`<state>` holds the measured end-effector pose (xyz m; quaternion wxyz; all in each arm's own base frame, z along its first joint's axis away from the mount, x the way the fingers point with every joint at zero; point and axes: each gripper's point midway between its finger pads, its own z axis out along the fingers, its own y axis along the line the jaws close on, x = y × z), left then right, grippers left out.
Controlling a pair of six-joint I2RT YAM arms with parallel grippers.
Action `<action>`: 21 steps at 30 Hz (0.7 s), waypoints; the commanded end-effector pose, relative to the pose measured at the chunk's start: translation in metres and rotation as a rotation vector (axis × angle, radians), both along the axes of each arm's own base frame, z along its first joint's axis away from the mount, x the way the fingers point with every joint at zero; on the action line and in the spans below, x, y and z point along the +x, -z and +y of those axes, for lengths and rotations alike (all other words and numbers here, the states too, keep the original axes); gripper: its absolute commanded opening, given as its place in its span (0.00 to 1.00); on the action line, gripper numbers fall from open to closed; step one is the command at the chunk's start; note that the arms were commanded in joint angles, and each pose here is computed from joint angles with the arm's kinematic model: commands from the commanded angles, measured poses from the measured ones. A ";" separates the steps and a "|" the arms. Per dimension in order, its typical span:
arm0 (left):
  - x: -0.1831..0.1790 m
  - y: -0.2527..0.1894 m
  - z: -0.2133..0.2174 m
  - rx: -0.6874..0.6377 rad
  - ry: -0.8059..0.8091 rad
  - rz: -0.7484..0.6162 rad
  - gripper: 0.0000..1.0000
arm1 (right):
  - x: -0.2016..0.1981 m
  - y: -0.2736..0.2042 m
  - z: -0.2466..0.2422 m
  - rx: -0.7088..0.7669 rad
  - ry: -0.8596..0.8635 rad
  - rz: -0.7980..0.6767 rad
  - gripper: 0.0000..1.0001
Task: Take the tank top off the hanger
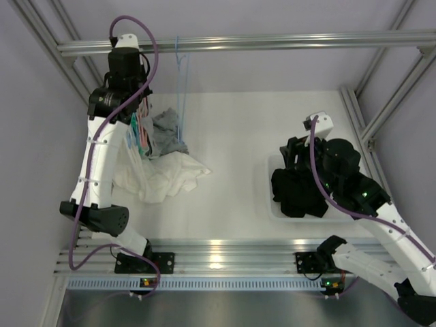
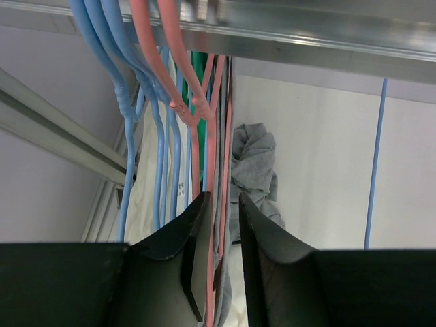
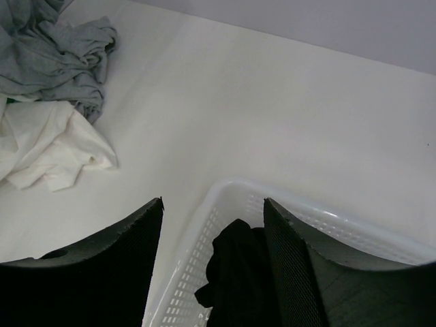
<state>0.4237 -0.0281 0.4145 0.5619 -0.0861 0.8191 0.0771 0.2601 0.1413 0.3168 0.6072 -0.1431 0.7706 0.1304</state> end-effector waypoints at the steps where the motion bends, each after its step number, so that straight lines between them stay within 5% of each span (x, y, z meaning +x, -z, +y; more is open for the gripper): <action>1: -0.005 -0.010 0.000 -0.005 0.018 -0.029 0.29 | 0.007 -0.016 0.004 0.031 -0.010 -0.056 0.60; 21: 0.003 0.019 0.007 0.031 -0.035 0.043 0.29 | 0.006 -0.015 0.004 0.026 -0.015 -0.058 0.59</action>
